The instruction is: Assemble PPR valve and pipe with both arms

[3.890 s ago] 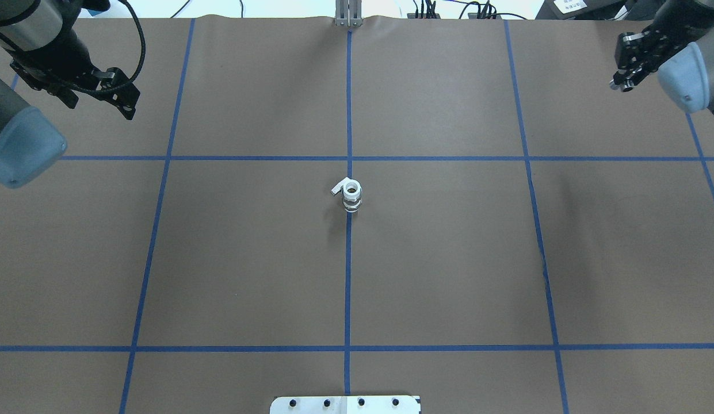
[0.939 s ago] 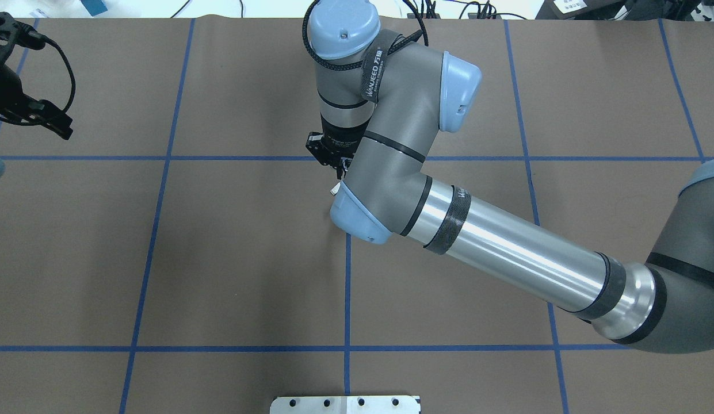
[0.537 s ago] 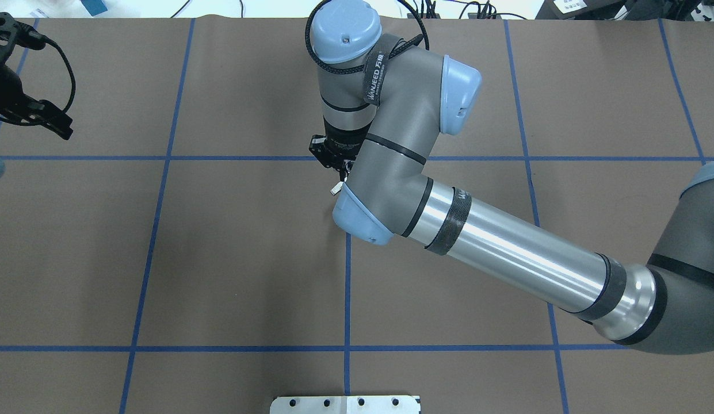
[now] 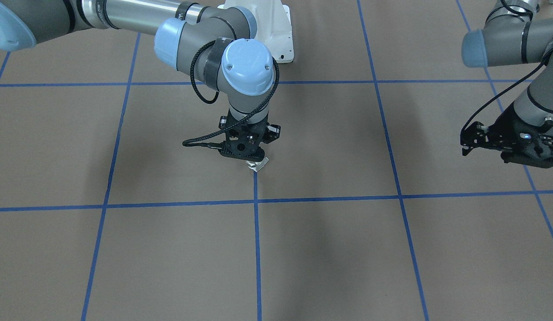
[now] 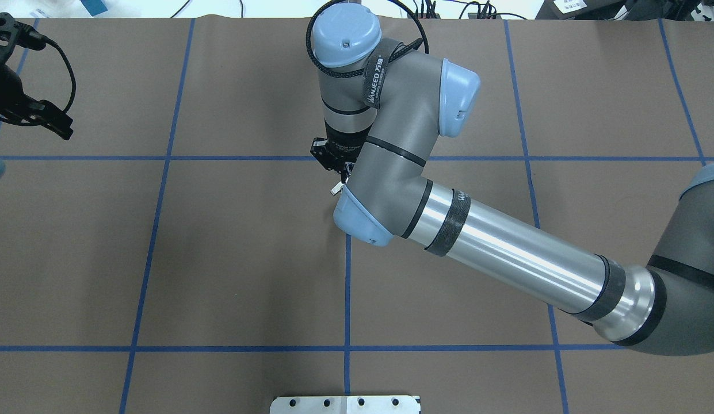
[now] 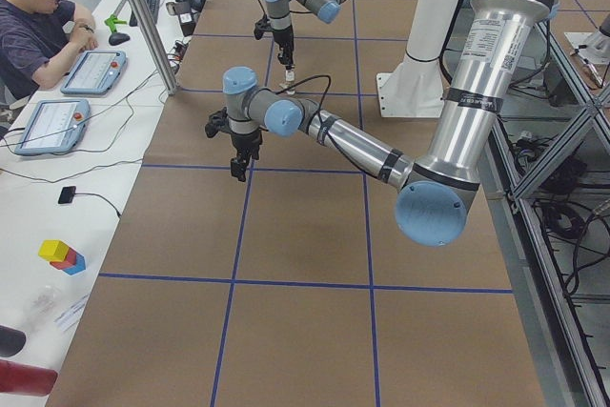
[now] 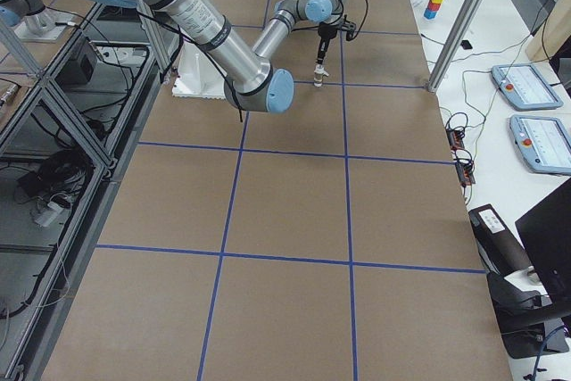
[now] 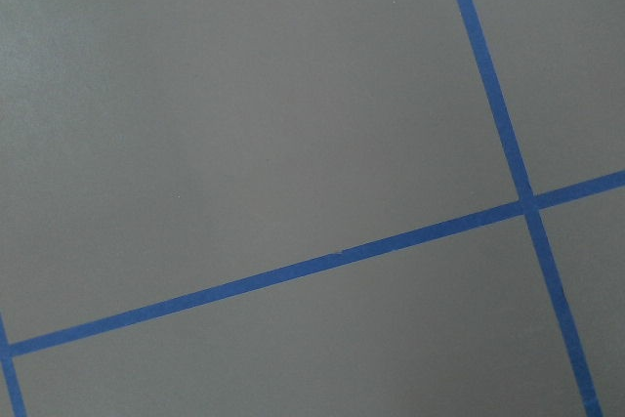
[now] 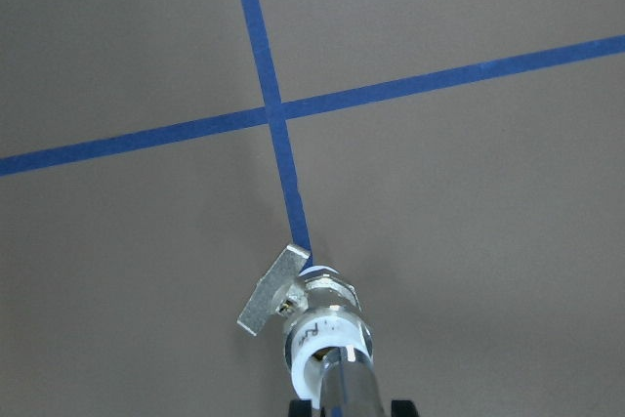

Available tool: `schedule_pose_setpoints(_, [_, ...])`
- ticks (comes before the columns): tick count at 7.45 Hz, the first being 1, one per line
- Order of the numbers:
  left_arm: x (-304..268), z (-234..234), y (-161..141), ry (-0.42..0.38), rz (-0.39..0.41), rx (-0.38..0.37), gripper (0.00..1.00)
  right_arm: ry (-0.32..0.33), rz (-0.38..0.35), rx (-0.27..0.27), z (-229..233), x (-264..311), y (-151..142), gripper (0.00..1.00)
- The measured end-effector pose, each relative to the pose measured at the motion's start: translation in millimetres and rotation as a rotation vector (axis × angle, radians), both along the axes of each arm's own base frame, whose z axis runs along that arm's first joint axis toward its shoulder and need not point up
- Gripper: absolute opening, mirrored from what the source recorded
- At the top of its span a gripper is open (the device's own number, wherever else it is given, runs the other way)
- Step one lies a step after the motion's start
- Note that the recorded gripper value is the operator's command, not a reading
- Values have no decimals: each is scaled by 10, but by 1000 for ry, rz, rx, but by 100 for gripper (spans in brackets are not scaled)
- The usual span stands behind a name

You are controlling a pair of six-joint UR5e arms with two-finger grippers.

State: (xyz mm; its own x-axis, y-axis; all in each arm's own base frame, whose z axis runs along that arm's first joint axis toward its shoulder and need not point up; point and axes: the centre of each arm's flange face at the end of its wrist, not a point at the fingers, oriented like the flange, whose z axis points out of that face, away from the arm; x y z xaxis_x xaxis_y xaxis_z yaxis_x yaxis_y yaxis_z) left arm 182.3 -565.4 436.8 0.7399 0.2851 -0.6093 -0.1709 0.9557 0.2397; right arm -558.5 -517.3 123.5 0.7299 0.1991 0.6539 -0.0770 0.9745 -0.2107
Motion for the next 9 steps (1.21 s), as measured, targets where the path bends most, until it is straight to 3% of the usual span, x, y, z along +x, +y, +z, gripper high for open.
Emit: schedule_pose_setpoints(9, [-6,-3,-1,0,0,1,100,-26,-5,22,28,-87,-6,0])
